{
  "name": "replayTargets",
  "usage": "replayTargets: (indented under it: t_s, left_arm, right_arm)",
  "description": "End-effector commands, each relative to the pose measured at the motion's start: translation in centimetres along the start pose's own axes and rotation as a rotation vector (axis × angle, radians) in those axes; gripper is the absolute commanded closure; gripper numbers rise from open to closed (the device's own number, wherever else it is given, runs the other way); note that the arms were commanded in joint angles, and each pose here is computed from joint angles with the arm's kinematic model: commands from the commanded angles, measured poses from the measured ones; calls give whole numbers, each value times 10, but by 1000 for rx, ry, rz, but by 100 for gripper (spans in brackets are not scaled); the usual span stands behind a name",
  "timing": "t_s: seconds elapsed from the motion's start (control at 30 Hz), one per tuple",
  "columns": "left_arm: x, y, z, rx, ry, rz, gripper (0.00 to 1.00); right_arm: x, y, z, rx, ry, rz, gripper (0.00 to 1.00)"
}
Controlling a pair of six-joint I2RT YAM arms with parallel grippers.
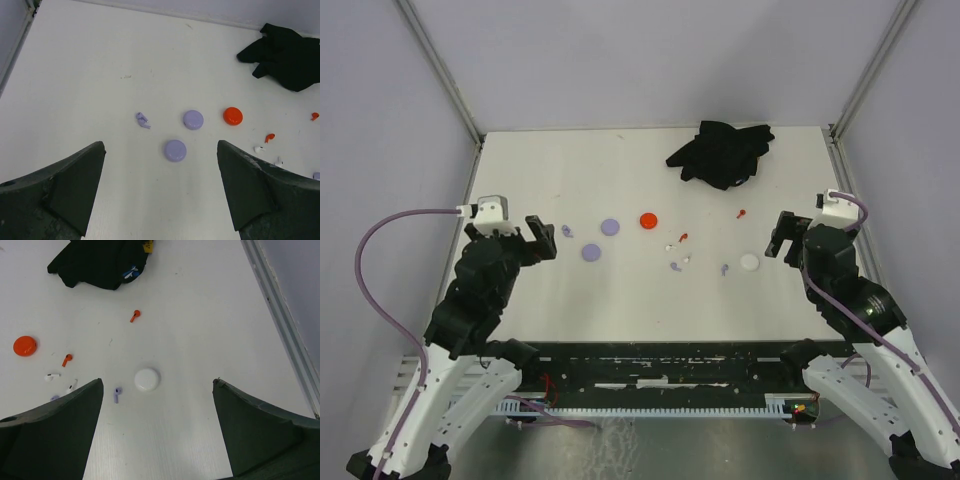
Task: Insert the wireless bluetooth earbuds into the charging case
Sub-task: Pick up the charging case at the center of the board.
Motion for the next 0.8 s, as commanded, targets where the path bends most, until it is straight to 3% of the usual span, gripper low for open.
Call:
replayTargets:
  t_s: [0.0,0.43,0.77]
  left_arm:
    - [4,-6,-1,-22,-28,35,1]
    - [-21,-21,-25,-29,110,65,1]
    - [-73,-39,-64,-12,398,16,1]
  right_arm:
    - [10,-1,-2,-26,-48,-12,1]
    - [0,16,-8,69,26,23,1]
    - [-24,31,-19,157,98,66,1]
Point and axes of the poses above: each gripper's point midway between its finger pads, its own z axis back along the fingers, its own y axis along the line the jaws close on, x = y × z, the point moved 4 cm from there along z, back along the fingers, and after that the axes turned 5 degrees about -z, right-handed, at the moved point
